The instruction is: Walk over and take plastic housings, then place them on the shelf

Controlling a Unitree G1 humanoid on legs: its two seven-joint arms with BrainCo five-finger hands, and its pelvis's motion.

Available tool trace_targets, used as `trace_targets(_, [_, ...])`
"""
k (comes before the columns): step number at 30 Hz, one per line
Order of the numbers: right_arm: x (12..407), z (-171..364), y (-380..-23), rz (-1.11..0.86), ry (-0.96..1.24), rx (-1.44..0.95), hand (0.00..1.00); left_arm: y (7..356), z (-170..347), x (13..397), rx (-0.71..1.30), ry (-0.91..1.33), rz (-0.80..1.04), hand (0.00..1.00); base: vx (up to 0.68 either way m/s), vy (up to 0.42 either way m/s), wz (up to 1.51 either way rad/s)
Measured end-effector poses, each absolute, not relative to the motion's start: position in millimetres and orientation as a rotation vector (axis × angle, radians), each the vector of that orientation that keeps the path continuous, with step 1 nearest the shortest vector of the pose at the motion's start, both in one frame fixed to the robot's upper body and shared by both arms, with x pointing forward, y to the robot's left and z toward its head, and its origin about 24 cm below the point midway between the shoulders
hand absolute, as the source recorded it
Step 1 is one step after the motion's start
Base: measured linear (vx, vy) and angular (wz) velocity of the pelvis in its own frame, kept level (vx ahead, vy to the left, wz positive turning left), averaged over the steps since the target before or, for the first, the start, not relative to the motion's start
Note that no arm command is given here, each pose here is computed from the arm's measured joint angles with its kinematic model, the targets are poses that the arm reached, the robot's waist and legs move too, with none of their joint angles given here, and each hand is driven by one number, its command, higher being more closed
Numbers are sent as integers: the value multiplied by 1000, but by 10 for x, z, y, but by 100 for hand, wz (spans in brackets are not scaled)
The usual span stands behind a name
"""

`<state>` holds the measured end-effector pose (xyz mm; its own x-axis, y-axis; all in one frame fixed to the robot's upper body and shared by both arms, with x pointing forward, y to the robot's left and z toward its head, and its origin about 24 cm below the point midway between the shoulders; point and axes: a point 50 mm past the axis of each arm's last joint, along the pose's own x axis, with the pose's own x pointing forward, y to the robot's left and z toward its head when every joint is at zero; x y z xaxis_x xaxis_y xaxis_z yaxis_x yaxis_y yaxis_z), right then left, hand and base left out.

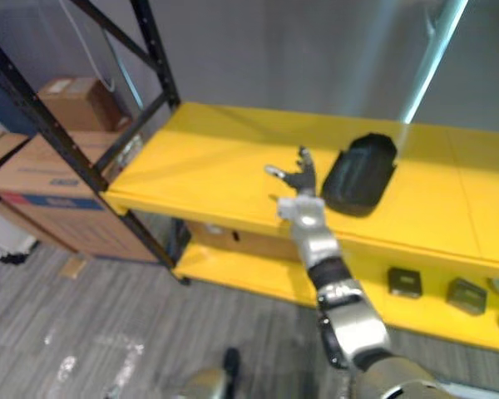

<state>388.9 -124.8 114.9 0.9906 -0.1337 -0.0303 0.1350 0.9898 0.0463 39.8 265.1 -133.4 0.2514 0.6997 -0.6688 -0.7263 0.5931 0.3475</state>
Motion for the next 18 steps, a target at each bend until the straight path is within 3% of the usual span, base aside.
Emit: trace_targets(18, [3965, 1362, -2076, -448, 23, 143, 0, 2459, -1368, 622, -14, 883, 786, 0, 7, -11, 1])
